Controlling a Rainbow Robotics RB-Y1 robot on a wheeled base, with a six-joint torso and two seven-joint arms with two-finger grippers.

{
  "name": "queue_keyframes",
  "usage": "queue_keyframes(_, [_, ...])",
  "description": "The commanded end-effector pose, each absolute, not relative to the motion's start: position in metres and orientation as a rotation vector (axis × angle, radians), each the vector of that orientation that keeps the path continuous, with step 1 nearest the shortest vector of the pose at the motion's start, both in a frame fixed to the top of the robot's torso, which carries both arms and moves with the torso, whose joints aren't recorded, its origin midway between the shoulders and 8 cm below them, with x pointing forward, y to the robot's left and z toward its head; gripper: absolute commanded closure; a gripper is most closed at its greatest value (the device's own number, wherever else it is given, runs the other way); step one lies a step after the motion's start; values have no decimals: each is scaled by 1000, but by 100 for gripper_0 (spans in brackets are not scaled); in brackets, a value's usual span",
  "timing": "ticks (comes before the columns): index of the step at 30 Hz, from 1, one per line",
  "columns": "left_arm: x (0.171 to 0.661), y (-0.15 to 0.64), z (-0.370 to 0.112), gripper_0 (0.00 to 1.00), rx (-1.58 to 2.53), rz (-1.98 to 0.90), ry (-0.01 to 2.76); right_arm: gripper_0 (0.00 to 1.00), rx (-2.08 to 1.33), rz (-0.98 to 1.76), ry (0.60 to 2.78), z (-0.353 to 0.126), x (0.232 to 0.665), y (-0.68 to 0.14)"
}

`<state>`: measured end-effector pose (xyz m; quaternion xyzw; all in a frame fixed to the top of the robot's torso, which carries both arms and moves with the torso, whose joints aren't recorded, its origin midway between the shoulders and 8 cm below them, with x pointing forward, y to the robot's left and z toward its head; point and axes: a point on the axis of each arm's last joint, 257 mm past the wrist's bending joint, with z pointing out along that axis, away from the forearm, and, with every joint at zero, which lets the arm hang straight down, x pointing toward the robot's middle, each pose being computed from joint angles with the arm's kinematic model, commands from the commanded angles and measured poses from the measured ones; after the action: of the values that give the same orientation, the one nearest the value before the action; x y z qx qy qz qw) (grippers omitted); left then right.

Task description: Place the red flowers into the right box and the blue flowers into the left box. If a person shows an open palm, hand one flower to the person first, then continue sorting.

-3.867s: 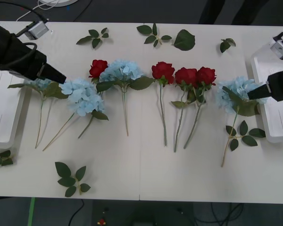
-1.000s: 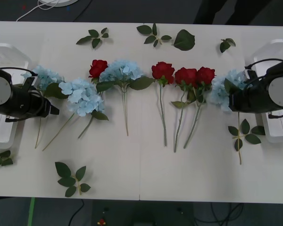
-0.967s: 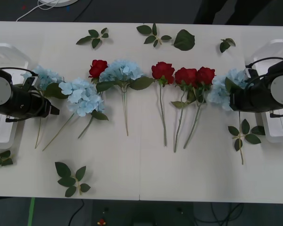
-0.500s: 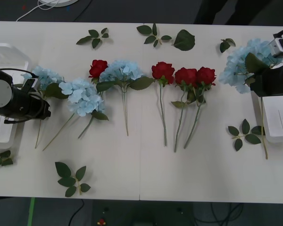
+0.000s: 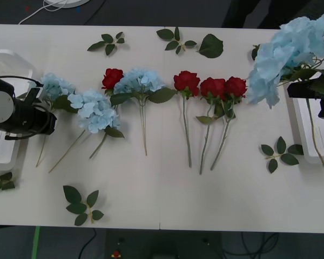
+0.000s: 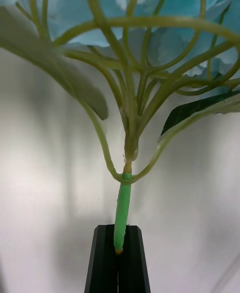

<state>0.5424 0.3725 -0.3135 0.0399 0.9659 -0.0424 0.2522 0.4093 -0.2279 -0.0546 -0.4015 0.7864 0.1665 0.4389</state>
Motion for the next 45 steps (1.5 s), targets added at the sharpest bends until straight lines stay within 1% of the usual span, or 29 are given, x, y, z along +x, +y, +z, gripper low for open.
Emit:
queue_keyframes(1, [582,378,-239,100,34,-119,2534,100,-1131,498,1713,-22,394,-186])
queue_keyframes(5, [581,401,-163,100,-25,-111,2564,100,-1182,626,1570,-7,378,-150])
queue_keyframes(9, [560,417,-92,100,-82,-152,2613,100,-1160,783,1519,-3,372,-115])
queue_keyframes(13, [547,441,-42,100,-115,-187,2591,100,-1121,878,1510,-3,383,-89])
queue_keyframes(16, [542,471,-31,100,-98,-152,2570,100,-1076,942,1514,-2,394,-74])
queue_keyframes(24, [529,545,-43,100,45,-39,2548,100,-975,1080,1513,8,422,-40])
queue_keyframes(29, [521,579,-65,100,113,29,2549,100,-920,1161,1517,12,433,-22])
queue_keyframes(34, [510,604,-104,100,13,21,2564,100,-869,1216,1517,16,442,-2])
queue_keyframes(45, [515,606,-203,100,-36,53,2528,100,-857,1245,1526,16,443,23])
